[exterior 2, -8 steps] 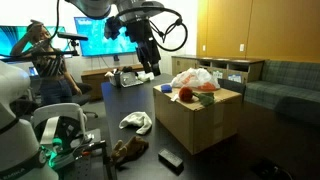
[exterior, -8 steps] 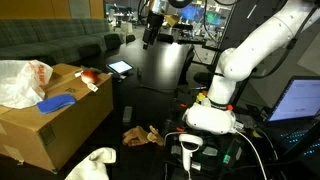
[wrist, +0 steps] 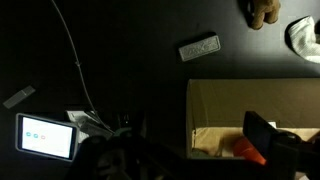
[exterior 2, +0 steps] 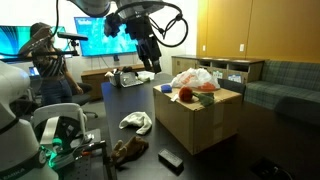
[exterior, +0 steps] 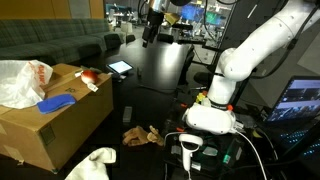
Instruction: Remove the orange plush toy from the box and replace it with the gray duster, remove the blue object from the box and replace it with the brown toy and remove the plastic bag from the box and replace it with the white towel
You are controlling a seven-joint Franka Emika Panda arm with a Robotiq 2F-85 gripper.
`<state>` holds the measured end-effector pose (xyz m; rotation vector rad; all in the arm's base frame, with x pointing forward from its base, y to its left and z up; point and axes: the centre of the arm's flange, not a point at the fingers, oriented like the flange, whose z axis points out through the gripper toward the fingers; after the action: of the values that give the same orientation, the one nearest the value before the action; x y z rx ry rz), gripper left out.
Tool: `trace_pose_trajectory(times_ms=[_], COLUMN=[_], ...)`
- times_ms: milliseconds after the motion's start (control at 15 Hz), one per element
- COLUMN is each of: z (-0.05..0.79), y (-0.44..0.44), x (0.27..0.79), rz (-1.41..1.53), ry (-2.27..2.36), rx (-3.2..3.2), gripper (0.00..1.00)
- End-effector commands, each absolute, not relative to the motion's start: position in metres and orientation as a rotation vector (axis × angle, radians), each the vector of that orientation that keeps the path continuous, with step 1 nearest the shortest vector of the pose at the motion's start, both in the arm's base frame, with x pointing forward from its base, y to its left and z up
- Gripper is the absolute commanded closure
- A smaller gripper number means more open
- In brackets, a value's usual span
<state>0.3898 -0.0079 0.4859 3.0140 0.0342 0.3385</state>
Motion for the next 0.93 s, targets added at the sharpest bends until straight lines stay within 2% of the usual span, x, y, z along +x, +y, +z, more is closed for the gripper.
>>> trace_pose_trajectory(times_ms=[0, 867], z=[0.488, 0.477], y=[-0.006, 0.101], x=[0.399, 0.546], rz=[0.337, 0.239], ry=[0.035, 0.385], rx=[2.999, 2.904], gripper=[0.0, 0.0])
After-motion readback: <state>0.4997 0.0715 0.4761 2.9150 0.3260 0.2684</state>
